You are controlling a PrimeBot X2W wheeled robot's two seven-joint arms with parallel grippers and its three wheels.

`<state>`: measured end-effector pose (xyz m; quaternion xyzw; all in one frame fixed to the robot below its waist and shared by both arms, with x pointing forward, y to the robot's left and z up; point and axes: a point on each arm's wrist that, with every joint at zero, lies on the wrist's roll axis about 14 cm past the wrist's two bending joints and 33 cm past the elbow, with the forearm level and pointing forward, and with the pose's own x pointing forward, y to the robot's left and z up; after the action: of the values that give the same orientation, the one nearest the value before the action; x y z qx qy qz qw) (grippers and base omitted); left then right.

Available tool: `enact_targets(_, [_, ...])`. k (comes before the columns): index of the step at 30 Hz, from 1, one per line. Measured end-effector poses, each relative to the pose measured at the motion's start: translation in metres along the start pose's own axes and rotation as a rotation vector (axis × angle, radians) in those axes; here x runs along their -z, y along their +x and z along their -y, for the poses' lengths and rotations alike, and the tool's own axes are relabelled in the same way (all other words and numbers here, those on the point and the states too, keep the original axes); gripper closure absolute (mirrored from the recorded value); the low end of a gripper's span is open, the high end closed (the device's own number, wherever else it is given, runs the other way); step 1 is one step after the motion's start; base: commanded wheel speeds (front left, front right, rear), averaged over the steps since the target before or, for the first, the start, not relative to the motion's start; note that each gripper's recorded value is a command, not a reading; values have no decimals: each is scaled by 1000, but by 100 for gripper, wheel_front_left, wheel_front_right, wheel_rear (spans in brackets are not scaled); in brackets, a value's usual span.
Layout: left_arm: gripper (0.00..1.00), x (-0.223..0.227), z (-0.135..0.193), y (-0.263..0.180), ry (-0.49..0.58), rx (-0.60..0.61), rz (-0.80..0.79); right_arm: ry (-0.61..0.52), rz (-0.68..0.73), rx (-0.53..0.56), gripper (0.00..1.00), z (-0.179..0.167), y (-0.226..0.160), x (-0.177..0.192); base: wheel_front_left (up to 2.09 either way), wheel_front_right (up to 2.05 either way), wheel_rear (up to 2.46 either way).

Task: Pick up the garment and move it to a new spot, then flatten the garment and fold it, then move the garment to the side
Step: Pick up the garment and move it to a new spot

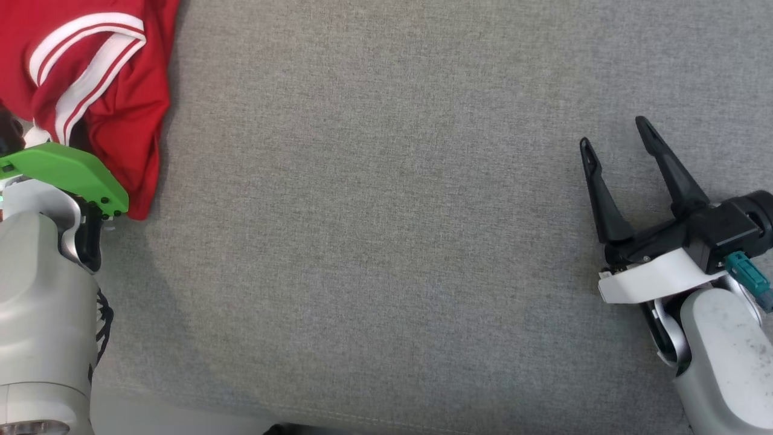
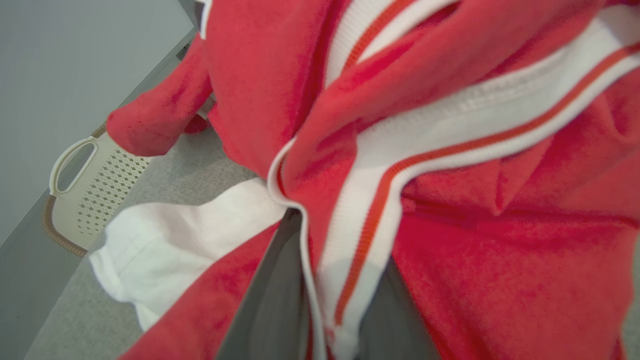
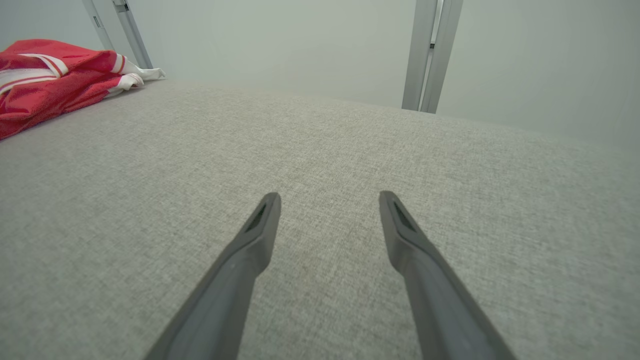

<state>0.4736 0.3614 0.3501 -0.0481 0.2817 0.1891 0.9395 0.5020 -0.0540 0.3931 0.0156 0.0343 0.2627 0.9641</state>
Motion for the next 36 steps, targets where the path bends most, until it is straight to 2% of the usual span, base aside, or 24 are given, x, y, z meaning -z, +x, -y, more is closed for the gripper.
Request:
enact_targets(4, [100, -38, 3, -9, 29, 38, 118, 19, -17, 19, 0, -5, -14, -2, 0, 0, 0])
enact_targets(8, [100, -96, 2, -29, 77, 70, 278, 36, -16, 32, 0, -13, -27, -12, 0, 0, 0])
enact_targets(13, [100, -176, 13, -76, 128, 134, 487, 51, 21, 37, 0, -27, -39, -35, 0, 0, 0])
enact_targets(17, [100, -220, 31, -124, 142, 212, 608, 59, 63, 46, 0, -37, -47, -55, 0, 0, 0])
enact_targets(23, [100, -260, 89, -217, 153, 442, 759, 55, 107, 96, 0, -35, -70, -78, 0, 0, 0])
enact_targets(29, [100, -271, 156, -297, 132, 735, 832, 48, 129, 188, 0, -17, -98, -89, 0, 0, 0])
enact_targets(33, [100, -260, 209, -340, 108, 982, 813, 46, 140, 256, 0, -3, -118, -93, 0, 0, 0])
enact_targets(36, [100, -235, 250, -358, 70, 1168, 715, 47, 149, 305, 0, 7, -132, -96, 0, 0, 0])
